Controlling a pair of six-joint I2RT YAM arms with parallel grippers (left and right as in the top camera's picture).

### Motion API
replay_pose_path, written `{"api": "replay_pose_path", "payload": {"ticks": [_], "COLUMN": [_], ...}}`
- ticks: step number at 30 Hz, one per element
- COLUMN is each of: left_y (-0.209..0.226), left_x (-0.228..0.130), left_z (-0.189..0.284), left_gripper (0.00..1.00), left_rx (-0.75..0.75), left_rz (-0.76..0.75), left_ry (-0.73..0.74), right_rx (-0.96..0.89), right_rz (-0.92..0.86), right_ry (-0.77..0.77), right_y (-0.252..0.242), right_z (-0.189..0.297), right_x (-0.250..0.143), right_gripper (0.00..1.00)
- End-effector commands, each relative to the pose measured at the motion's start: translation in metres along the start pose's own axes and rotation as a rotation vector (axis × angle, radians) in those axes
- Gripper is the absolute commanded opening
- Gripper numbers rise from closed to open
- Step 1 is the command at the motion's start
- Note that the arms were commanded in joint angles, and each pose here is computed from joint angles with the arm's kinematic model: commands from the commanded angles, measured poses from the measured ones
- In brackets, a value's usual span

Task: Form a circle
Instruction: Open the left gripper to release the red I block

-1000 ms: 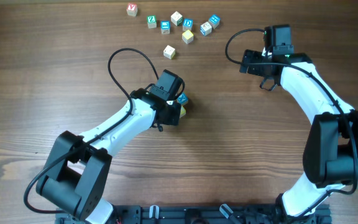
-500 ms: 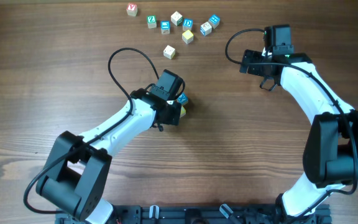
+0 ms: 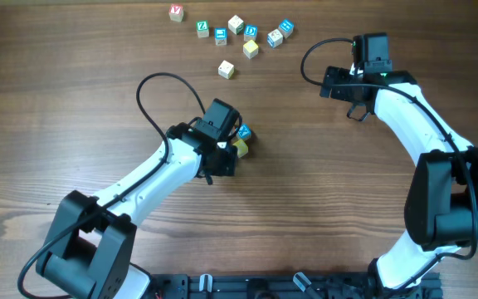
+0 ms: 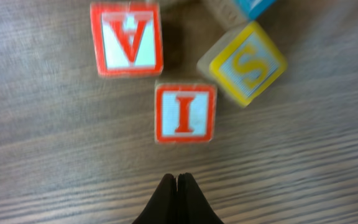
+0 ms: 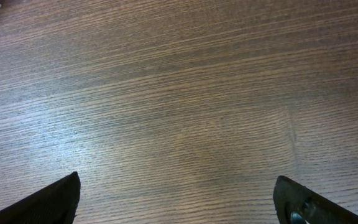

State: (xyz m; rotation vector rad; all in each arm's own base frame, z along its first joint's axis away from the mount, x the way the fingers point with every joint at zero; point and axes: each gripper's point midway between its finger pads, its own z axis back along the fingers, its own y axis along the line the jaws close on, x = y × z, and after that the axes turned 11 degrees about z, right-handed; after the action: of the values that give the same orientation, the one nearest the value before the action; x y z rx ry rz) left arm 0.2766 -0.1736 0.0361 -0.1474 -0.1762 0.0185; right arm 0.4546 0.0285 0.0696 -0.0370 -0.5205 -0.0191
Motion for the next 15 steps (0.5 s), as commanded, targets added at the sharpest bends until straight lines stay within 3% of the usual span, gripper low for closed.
{"api": "replay_pose_path", "payload": {"ticks": [1, 15], "left_y": [0.002, 0.001], "left_x": [-0.011, -0.008], "left_z": [-0.006, -0.029], "left_gripper": [0.04, 0.04], "left_rx": [-0.011, -0.028], "left_rz": [0.015, 0.014], "left_ry": [0.020, -0.006], "right_rx": [-0.006, -0.006], "right_rz": [-0.007, -0.007], "right_ry": [-0.038, -0.038], "right_y": [-0.001, -0.001], "right_z": [0.011, 0.011], "right_x": [0.012, 0.012], "right_gripper": [1.00, 1.00]}}
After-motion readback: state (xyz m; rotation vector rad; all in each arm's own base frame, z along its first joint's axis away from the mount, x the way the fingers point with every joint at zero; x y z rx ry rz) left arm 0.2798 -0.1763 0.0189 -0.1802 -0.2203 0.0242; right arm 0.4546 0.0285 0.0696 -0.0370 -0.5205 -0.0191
